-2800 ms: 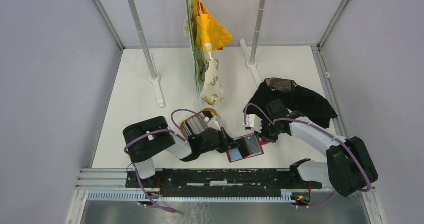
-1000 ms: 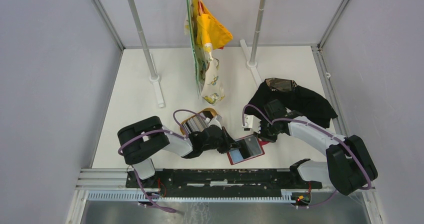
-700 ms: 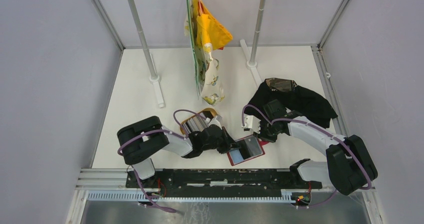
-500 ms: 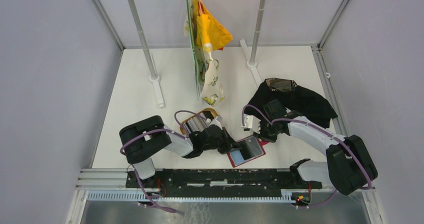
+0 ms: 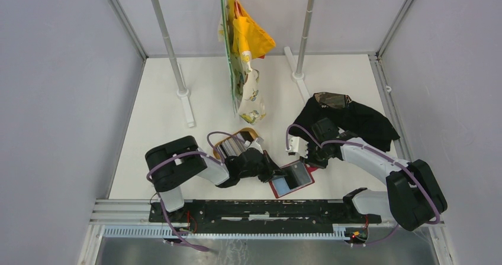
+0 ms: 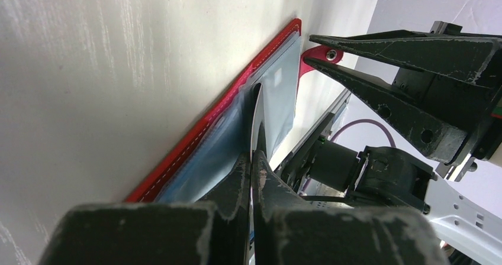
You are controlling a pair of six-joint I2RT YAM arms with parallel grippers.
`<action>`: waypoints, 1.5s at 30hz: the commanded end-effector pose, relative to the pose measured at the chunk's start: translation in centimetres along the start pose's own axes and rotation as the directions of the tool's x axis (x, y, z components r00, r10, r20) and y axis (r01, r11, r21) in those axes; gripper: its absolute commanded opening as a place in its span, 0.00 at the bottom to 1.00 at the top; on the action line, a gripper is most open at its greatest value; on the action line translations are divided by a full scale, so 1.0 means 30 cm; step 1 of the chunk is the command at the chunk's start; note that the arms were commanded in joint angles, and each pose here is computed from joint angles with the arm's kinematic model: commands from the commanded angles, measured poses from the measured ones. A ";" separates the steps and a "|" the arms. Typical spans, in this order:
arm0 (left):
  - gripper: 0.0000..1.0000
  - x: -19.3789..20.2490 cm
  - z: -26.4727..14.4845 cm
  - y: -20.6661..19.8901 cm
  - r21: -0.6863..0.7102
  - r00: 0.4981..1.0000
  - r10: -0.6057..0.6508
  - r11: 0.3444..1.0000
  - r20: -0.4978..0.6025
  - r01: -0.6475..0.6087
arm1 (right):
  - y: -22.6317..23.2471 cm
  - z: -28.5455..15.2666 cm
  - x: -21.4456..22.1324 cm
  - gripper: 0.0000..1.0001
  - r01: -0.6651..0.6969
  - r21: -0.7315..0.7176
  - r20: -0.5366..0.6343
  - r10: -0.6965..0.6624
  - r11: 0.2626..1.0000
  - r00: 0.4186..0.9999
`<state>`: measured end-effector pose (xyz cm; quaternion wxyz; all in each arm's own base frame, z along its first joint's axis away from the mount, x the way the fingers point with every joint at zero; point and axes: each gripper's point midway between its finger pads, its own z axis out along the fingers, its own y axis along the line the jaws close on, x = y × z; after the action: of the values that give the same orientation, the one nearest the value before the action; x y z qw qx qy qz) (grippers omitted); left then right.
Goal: Put the credit cards into the card holder
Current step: Insert the credit card into the card holder.
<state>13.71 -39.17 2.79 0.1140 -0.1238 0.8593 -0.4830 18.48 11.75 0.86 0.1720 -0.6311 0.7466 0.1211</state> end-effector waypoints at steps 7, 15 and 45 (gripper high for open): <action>0.02 0.023 0.015 0.024 0.027 0.999 -0.043 0.999 -0.033 0.044 | 0.031 0.037 0.043 0.26 0.005 -0.024 -0.037 -0.006 1.000 0.999; 0.05 0.031 0.019 0.037 0.077 0.997 -0.072 0.994 -0.041 0.075 | 0.021 0.023 0.018 0.27 0.017 -0.007 -0.006 -0.017 1.000 1.000; 0.13 0.081 0.075 0.129 0.070 0.981 -0.150 0.985 -0.119 0.159 | 0.104 -0.140 -0.294 0.31 0.316 0.054 0.457 -0.305 0.947 0.836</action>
<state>14.40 -40.92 3.23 0.1360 -0.1100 0.7817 -0.5986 17.77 15.79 5.96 0.2999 -0.6626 0.6599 0.1883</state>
